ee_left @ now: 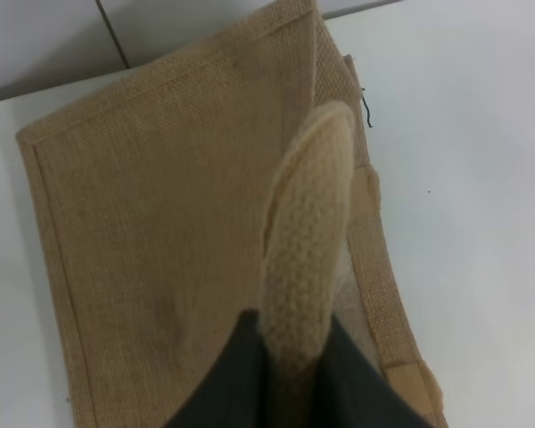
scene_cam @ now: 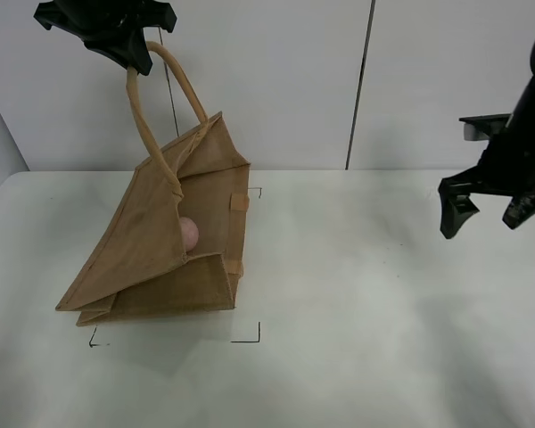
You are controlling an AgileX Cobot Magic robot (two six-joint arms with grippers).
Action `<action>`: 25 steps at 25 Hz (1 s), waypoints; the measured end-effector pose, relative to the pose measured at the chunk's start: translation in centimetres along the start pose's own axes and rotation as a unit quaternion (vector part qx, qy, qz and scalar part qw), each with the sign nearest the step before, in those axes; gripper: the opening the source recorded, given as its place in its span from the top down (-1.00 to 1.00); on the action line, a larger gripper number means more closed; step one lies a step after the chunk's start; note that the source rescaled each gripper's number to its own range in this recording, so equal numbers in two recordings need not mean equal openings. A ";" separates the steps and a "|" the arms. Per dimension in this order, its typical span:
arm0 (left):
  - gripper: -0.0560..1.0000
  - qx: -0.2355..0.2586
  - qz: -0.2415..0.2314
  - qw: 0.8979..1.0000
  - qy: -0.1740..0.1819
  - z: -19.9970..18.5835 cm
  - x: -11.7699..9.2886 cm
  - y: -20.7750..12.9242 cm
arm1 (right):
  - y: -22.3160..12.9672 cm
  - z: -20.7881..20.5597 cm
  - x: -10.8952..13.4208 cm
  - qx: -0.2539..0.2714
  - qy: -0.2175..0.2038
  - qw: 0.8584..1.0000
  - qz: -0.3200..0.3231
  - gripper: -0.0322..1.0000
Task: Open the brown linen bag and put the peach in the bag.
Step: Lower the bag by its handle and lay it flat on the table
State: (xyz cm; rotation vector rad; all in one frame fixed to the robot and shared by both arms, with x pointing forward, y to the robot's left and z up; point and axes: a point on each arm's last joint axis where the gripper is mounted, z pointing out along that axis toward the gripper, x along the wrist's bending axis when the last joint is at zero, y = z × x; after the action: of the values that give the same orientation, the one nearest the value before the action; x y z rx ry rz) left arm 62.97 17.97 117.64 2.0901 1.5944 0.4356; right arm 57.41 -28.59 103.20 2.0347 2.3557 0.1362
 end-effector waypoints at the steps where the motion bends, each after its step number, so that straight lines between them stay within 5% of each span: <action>1: 0.89 0.000 0.000 1.000 0.000 0.0 0.0 0.0 | -1.6 -0.4 0.2 0.004 0.000 1.000 0.000 -0.99; 8: 0.89 0.000 0.000 1.000 0.000 0.0 0.0 0.0 | -13.7 -0.6 1.6 0.011 0.000 1.000 0.001 -0.99; 15: 0.89 0.000 0.000 1.000 0.000 0.0 0.0 0.0 | -22.2 -0.4 2.6 -0.132 -0.018 0.991 -0.003 -0.99; 25: 0.89 0.000 0.000 1.000 0.000 0.0 0.0 0.0 | -29.2 -4.2 3.6 -0.378 -0.046 0.925 -0.013 -0.99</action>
State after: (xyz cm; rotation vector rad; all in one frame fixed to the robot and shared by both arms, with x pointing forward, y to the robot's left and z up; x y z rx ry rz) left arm 62.97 17.97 117.64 2.0901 1.5944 0.4356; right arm 27.75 -29.38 105.14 1.5733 1.8381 0.7872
